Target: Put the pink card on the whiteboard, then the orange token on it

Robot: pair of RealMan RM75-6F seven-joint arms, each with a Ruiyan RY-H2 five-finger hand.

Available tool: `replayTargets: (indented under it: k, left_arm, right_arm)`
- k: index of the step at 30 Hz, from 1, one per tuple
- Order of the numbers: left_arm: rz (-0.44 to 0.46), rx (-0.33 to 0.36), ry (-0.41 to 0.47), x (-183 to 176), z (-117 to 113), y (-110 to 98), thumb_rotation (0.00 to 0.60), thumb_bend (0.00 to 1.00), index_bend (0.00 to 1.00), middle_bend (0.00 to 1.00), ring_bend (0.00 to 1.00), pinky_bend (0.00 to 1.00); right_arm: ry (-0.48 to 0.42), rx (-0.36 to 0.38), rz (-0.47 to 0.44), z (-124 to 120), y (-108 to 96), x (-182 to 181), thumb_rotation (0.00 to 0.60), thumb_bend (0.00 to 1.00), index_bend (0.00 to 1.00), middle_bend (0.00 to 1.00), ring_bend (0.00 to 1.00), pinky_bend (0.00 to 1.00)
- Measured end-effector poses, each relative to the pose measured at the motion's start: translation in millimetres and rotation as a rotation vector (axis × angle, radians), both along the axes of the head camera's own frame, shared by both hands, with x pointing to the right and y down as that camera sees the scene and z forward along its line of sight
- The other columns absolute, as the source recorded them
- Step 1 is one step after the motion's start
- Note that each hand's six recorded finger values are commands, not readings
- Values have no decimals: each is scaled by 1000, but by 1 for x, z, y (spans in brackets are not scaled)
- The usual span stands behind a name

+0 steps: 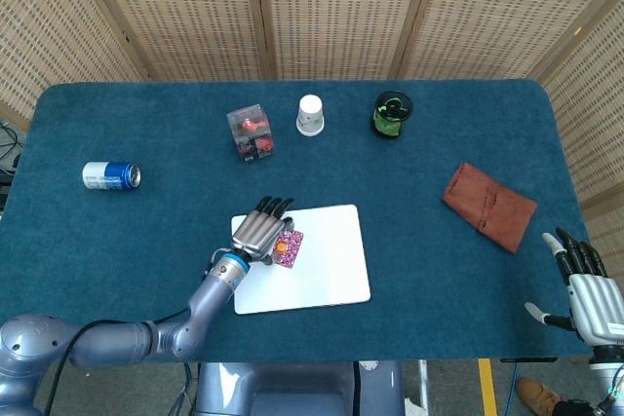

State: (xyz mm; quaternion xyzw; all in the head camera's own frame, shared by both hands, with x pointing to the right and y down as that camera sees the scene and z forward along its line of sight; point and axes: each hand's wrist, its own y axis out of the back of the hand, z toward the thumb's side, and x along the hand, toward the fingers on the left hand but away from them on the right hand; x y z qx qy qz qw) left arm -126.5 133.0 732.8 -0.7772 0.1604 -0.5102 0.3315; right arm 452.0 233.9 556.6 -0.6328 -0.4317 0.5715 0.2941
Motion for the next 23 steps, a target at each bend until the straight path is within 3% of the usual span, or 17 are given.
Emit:
replayTargets:
  k: [6, 12, 18, 23]
  left_arm:
    - [-24, -2, 57, 0, -12, 1, 600, 141, 0, 0, 0, 0]
    - [-60, 73, 148, -23, -48, -7, 600, 48, 0, 0, 0, 0]
    - [-140, 236, 159, -102, -94, -19, 600, 0, 0, 0, 0, 0]
    - [-323, 334, 108, -213, -131, -7, 600, 0, 0, 0, 0, 0]
  right_arm:
    - [1, -2, 1, 0, 0, 0, 600, 182, 0, 0, 0, 0]
    - [4, 1, 1, 0, 0, 0, 600, 182, 0, 0, 0, 0]
    - [16, 4, -4, 0, 0, 0, 600, 182, 0, 0, 0, 0]
    - [30, 9, -6, 0, 1, -1, 600, 181, 0, 0, 0, 0]
